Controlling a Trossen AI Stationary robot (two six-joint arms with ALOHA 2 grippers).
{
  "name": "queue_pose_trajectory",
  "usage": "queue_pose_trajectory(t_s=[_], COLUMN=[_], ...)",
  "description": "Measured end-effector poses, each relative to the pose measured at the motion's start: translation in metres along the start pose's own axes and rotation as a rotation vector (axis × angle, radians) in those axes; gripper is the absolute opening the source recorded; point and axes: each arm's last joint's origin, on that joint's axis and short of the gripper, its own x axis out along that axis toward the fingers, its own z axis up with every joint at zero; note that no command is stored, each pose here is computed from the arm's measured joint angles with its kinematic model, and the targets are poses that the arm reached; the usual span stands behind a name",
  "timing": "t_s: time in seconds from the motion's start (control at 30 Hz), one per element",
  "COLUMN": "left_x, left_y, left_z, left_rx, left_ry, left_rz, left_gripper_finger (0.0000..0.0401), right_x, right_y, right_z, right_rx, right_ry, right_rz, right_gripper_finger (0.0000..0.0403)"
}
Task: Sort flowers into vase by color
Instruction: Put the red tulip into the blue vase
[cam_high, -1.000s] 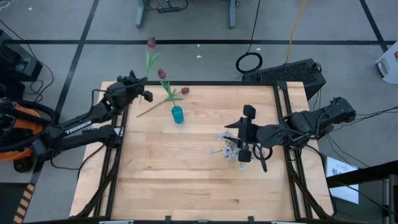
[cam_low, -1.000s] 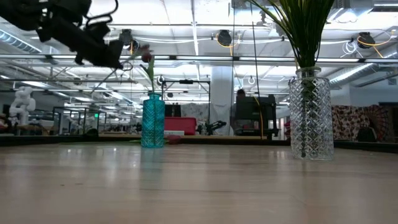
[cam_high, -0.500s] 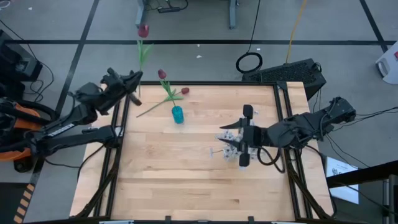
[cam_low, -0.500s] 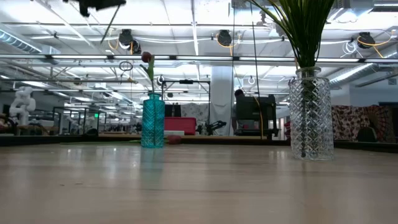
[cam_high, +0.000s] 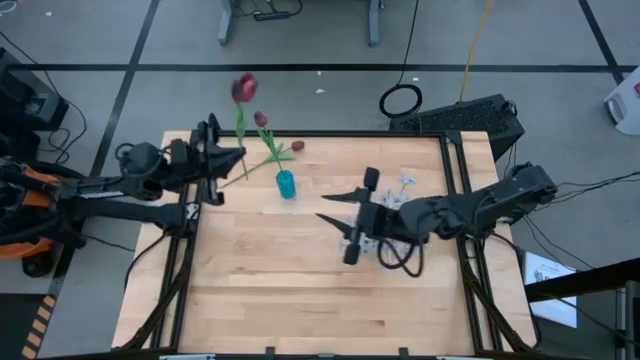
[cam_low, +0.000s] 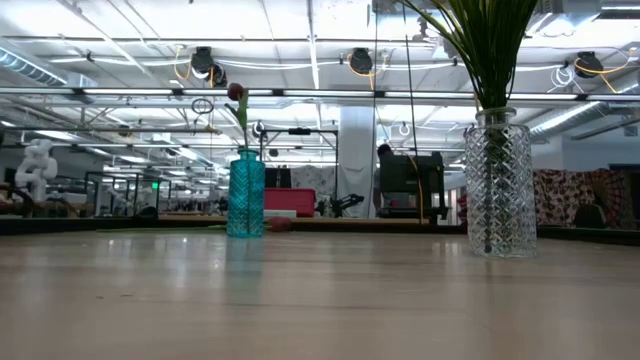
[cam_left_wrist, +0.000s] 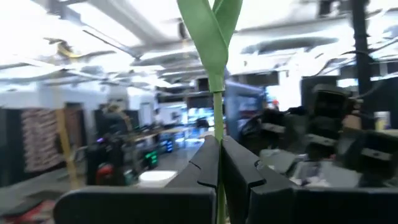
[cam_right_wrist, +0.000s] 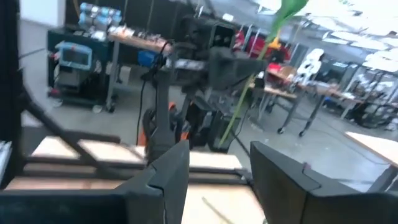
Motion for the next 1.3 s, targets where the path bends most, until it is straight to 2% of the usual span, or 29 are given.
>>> queue_pose_trajectory(t_s=[0.1,0.27,0.33,0.63,0.83,1.1,1.3], left_x=[0.014,0.033,0.040,0.062,0.068,0.071,0.071], left_y=[-0.012,-0.032,-0.040,-0.063,-0.071,-0.075,-0.076], left_z=[-0.005,-0.012,-0.017,-0.038,-0.049,-0.056,-0.057], left_rx=[0.020,0.013,0.015,0.039,0.014,-0.011,-0.034], left_ry=[-0.039,-0.145,-0.176,-0.274,-0.273,-0.240,-0.234], left_rz=[-0.056,-0.126,-0.145,-0.119,-0.135,-0.181,-0.209], left_gripper_finger=[0.0008,0.0008,0.0008,0.0009,0.0009,0.0009,0.0009], right_x=[0.013,0.032,0.038,0.062,0.069,0.071,0.071], right_y=[0.001,-0.001,-0.001,-0.002,-0.005,-0.006,-0.005], right_z=[-0.003,-0.011,-0.016,-0.036,-0.041,-0.041,-0.041], right_rx=[0.010,0.082,0.086,0.085,0.068,0.058,0.056], right_ry=[-0.037,-0.078,-0.066,-0.025,-0.025,-0.046,-0.059], right_rz=[-0.026,0.065,0.063,0.023,0.033,0.124,0.191], right_gripper_finger=[0.0160,0.0164,0.0171,0.0224,0.0235,0.0208,0.0147])
